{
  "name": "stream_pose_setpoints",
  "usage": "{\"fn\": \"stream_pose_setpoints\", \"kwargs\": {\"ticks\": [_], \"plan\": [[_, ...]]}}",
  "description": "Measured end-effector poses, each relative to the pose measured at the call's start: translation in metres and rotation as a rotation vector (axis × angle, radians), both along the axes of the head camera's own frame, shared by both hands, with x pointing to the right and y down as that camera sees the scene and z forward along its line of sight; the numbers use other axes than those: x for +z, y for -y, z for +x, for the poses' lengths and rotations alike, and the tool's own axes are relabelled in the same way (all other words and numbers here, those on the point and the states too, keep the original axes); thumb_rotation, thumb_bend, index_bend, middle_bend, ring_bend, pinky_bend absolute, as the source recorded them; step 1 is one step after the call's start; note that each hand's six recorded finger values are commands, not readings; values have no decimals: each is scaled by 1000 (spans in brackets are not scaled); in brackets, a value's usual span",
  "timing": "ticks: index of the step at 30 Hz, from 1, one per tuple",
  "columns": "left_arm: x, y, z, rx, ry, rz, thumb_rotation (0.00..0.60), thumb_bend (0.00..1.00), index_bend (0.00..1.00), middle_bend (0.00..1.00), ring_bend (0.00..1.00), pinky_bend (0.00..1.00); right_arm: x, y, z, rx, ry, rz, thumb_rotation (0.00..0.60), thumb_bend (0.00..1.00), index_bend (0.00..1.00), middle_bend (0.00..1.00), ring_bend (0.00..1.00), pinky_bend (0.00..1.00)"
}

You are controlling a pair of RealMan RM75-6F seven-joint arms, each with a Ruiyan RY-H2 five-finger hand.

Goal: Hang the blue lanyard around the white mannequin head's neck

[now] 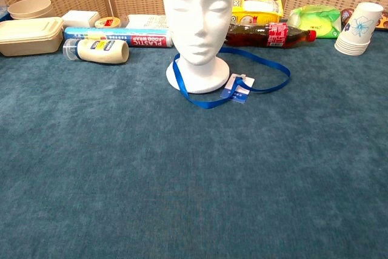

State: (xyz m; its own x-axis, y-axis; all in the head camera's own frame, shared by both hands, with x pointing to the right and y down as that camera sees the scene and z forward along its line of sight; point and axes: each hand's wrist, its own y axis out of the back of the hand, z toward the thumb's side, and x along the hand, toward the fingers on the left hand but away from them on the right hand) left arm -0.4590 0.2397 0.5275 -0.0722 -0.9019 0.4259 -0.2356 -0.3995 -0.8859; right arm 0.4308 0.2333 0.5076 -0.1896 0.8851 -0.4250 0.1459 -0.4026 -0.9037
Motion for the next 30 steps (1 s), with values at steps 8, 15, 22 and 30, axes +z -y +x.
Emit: {"fn": "stream_pose_setpoints", "kwargs": {"ticks": [8,15,22,30], "plan": [[4,-8,5,-11,-41,-24,426,89,235,174,89,184,0,-7,0,-11,5,5,517,246,273,311,269,281],[1,-7,9,-11,-59,-26,429,88,237,174,89,184,0,-9,4,-9,18,4,515,246,275,313,270,288],[-5,-6,8,-16,-59,-20,426,90,239,174,89,184,0,-11,8,-1,31,7,516,246,277,313,271,287],[-5,-6,8,-18,-67,-18,426,89,239,174,89,184,-2,-10,6,-10,38,11,517,246,280,313,270,287]]}}
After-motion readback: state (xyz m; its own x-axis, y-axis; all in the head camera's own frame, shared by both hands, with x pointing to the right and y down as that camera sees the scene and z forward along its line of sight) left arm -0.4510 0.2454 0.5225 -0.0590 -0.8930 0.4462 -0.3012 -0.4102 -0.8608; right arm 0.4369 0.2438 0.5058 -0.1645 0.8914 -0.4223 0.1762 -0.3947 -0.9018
